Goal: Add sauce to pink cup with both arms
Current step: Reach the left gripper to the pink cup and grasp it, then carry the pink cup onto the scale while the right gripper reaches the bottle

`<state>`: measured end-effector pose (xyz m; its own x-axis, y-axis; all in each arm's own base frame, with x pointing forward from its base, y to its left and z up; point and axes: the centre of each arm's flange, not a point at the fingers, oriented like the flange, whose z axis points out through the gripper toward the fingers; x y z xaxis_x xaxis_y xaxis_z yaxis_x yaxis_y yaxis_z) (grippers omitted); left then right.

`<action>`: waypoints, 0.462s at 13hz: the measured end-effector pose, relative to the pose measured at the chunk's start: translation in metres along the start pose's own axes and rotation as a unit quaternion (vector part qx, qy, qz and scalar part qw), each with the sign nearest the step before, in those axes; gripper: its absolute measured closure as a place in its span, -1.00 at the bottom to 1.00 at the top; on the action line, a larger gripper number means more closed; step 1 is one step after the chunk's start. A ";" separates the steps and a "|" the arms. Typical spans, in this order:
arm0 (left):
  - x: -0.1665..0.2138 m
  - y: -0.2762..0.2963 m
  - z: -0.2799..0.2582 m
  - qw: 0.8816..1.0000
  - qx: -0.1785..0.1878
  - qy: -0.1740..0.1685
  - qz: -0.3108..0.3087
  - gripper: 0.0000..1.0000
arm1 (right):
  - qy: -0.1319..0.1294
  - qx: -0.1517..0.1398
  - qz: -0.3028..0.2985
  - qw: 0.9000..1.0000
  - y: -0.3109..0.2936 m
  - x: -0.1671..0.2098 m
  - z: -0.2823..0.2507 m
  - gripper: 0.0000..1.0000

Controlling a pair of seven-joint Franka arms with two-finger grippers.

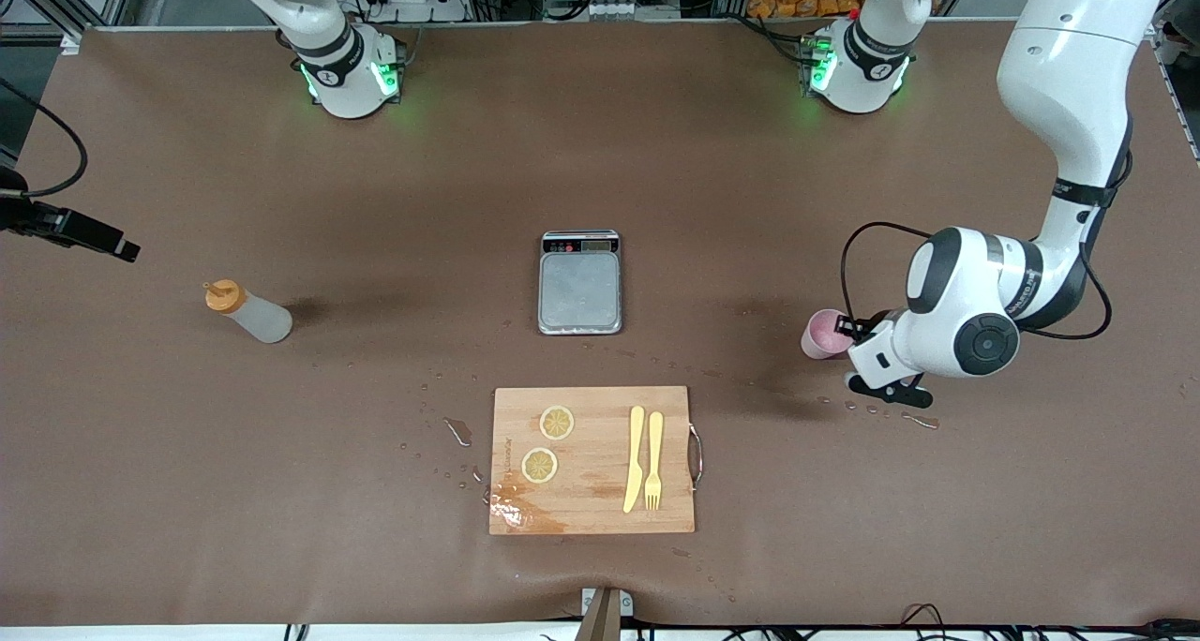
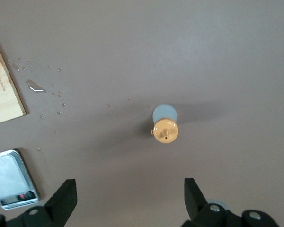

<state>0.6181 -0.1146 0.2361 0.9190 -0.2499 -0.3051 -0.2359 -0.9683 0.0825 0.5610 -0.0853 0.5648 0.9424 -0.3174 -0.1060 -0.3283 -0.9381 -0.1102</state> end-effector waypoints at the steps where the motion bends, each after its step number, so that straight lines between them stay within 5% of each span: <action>1: 0.000 0.000 0.000 1.000 0.000 0.001 0.000 0.44 | -0.008 0.003 0.024 1.000 0.000 0.000 0.004 -1.00; 3: 0.003 0.001 -0.005 1.000 -0.005 0.012 -0.002 0.86 | -0.025 0.000 0.071 0.997 -0.003 -0.002 0.009 -1.00; 6: 0.006 0.005 -0.040 0.999 -0.017 0.047 -0.008 0.95 | -0.053 0.003 0.126 0.991 0.011 -0.003 0.016 -1.00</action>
<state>0.6349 -0.1204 0.2729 0.9484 -0.2308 -0.2173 -0.2109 -0.9712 0.1110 0.5536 -0.0922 0.5481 0.8189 -0.5239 -0.2342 -0.5521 -0.8306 -0.0725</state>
